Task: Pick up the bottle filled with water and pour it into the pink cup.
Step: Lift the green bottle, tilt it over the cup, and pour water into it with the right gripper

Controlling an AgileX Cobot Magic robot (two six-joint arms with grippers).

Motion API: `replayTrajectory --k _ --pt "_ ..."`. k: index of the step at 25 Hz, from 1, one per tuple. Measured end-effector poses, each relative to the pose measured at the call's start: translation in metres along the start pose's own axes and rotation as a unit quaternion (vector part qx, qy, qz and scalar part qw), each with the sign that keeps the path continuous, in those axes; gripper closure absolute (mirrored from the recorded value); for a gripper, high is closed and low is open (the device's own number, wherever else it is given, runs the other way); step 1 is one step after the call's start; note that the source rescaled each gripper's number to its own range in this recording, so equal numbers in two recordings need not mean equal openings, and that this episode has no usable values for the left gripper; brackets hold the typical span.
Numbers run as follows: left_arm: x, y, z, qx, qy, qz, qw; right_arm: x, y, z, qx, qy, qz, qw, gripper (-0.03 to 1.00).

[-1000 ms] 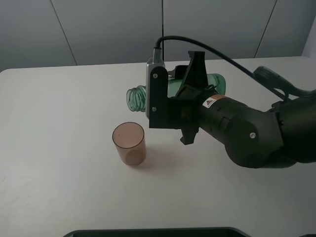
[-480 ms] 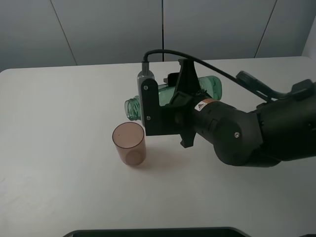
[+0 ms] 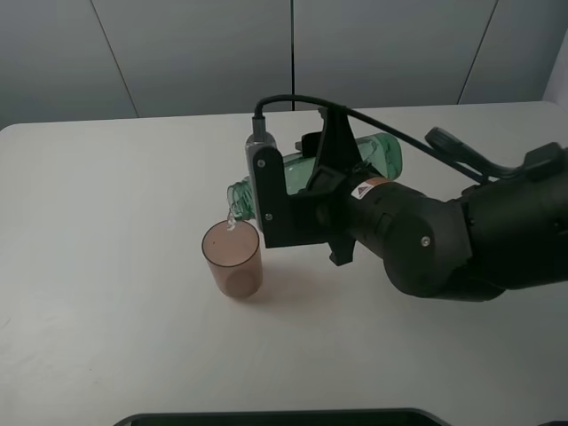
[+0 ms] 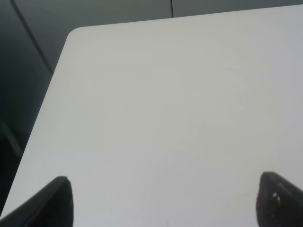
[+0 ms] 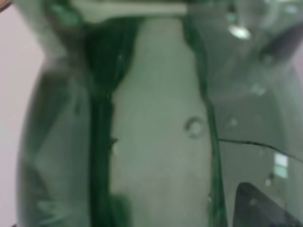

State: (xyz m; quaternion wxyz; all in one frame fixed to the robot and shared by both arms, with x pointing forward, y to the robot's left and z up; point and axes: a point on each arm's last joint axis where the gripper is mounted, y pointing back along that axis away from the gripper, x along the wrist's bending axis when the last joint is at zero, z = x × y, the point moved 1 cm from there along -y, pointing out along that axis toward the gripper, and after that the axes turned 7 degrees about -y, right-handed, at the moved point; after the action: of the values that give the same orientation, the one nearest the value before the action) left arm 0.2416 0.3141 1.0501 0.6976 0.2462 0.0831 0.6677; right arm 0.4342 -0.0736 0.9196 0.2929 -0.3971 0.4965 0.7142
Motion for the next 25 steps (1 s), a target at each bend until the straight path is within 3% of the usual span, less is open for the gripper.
replayTrajectory --k 25 --pt "0.0000 0.0000 0.0000 0.000 0.000 0.000 1.000 0.0015 0.0001 -0.0062 0.031 0.024 0.009 0.999 0.97"
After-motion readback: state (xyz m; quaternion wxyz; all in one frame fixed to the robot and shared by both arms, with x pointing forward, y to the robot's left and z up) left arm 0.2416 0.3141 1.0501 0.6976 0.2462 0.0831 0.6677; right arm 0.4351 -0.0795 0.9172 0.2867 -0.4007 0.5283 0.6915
